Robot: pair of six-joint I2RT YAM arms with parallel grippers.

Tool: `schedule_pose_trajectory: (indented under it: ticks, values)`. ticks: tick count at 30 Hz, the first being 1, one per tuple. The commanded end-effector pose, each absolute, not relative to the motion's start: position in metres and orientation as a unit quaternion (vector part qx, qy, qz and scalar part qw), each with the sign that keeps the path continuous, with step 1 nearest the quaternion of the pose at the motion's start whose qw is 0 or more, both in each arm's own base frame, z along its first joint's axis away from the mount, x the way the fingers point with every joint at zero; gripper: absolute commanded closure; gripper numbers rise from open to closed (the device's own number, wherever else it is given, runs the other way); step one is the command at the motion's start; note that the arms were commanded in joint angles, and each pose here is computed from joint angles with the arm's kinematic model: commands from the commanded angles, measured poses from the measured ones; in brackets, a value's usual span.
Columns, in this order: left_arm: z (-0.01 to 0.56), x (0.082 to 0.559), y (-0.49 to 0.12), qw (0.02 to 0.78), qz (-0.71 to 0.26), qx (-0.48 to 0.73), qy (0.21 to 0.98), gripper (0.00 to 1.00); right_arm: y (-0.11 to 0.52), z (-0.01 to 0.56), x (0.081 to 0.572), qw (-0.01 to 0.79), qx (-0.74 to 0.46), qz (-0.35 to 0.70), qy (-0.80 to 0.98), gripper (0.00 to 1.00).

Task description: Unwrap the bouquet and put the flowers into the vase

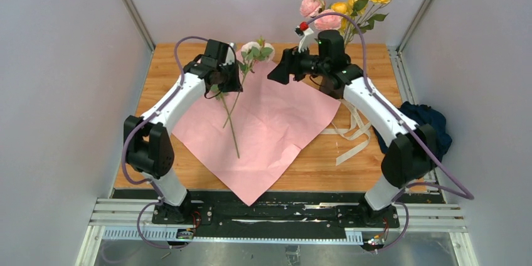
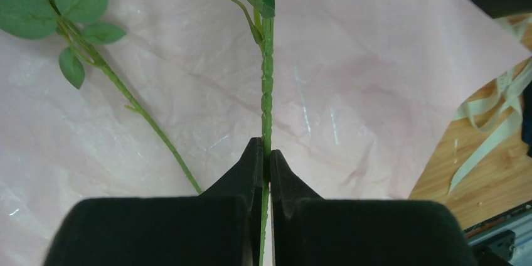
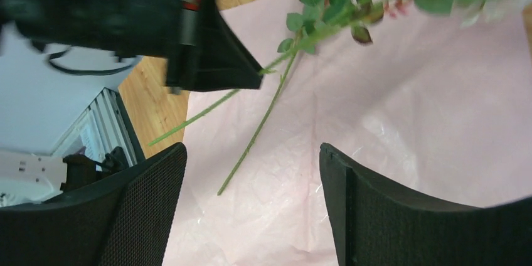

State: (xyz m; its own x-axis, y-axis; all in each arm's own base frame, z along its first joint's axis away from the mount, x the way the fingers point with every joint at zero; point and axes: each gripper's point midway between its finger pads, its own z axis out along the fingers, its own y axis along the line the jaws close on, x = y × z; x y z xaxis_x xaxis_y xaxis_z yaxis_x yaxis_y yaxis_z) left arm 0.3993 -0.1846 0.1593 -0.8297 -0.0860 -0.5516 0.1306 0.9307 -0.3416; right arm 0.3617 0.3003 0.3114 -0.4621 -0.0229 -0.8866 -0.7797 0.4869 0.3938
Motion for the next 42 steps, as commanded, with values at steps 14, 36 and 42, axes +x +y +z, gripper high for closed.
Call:
schedule_pose_trajectory:
  ticks: [14,36,42]
  values:
    - [0.237,0.398,-0.200,0.385,-0.231,0.050,0.892,1.00,0.389,0.278,0.432,0.337,-0.117,0.554,0.752,0.16]
    - [0.268,0.393,-0.194,0.419,-0.232,0.047,0.877,1.00,0.431,0.269,0.442,0.295,-0.134,0.591,0.739,0.29]
    - [0.277,0.388,-0.192,0.429,-0.232,0.050,0.872,1.00,0.435,0.272,0.441,0.291,-0.138,0.602,0.730,0.83]
